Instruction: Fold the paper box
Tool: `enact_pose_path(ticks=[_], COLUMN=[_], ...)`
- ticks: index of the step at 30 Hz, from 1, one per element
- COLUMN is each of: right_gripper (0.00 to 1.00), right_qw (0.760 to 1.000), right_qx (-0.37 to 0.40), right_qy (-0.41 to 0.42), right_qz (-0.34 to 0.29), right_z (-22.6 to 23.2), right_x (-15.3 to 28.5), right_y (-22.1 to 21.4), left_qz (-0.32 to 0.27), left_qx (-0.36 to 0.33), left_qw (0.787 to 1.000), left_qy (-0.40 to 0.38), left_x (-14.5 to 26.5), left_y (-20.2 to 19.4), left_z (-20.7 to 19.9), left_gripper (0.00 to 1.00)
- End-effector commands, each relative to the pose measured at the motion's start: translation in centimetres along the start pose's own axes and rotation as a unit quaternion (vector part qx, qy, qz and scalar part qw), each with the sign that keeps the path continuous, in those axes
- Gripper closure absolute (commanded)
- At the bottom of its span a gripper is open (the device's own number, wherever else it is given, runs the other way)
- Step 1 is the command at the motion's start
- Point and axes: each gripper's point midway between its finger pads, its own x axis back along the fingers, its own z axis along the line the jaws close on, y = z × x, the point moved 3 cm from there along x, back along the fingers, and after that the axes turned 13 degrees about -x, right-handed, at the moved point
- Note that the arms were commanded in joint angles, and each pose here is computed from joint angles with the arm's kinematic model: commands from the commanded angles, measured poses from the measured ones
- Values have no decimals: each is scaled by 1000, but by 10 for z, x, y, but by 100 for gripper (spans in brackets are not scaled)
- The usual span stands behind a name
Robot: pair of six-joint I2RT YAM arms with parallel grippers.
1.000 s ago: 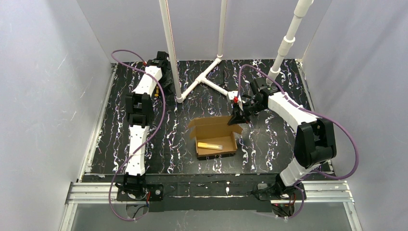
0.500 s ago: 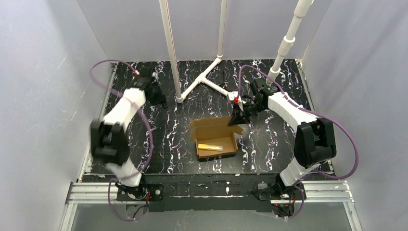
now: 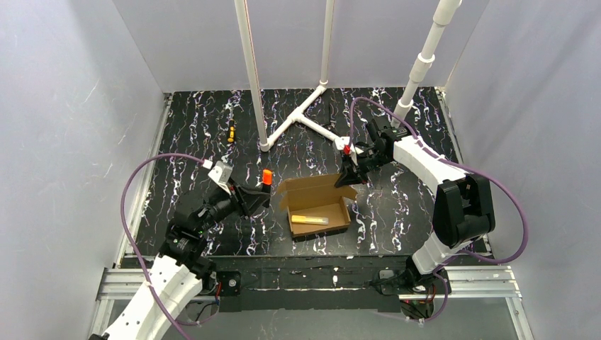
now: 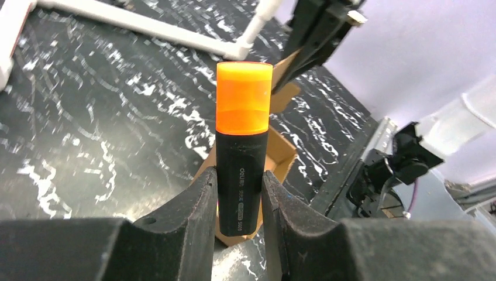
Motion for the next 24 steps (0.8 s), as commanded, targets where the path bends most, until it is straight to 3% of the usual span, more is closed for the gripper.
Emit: enact_pose_path(ticks=[1, 9, 24], right_gripper=[99, 99, 99], right_qw=[1000, 1000, 999], right_qx=[-19, -24, -26], right_qy=[12, 14, 16], right_qz=[11, 13, 13], right_z=[5, 4, 5], right_x=[-4, -5, -6], right_y=[-9, -12, -13], left_qz=[-61, -34, 63], left_qx=[-70, -117, -218], left_qw=[990, 978, 961], left_qy=[-103, -172, -158], left_x=[-2, -20, -75], left_y=[30, 18, -28], left_z=[-32, -64, -84], left_gripper=[100, 100, 100])
